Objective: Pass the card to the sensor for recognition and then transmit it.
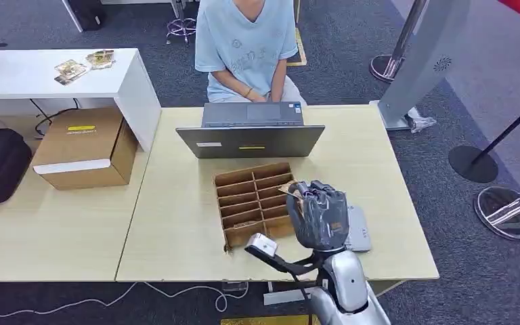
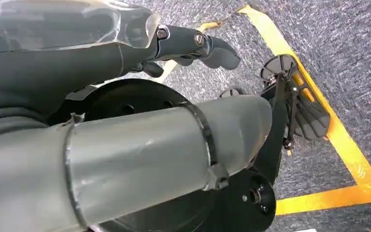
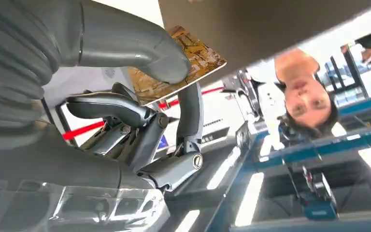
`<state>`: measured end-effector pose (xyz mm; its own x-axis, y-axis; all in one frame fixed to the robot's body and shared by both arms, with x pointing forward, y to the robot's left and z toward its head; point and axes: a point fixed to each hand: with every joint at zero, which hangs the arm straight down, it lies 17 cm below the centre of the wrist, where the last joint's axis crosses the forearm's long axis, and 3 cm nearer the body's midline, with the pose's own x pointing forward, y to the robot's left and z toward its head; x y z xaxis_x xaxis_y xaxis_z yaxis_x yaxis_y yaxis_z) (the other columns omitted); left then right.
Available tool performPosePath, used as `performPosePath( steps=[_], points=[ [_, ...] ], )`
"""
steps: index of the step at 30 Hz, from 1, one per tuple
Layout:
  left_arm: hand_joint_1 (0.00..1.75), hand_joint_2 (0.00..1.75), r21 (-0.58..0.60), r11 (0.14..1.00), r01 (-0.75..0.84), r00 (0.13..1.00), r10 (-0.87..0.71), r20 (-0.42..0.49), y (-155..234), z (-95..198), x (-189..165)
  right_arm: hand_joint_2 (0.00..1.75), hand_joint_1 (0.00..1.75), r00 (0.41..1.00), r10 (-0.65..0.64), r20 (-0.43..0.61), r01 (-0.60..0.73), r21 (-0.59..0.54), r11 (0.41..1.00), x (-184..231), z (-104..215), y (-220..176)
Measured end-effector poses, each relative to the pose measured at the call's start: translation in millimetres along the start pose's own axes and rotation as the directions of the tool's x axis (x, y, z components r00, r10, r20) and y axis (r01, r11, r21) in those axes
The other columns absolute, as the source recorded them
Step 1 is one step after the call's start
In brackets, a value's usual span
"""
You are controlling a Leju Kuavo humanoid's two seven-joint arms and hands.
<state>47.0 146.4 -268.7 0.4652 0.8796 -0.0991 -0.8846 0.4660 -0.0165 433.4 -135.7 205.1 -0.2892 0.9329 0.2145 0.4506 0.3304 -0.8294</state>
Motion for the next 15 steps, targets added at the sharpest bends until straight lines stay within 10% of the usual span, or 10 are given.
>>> performPosePath(
  steps=[15],
  points=[
    [0.0,0.0,0.01,1.0,0.003,1.0,-0.003,0.014,0,0,4,1.75,1.71,0.992,-0.001,0.127,0.026,-0.196,0.98,28,-93,-66]
  ],
)
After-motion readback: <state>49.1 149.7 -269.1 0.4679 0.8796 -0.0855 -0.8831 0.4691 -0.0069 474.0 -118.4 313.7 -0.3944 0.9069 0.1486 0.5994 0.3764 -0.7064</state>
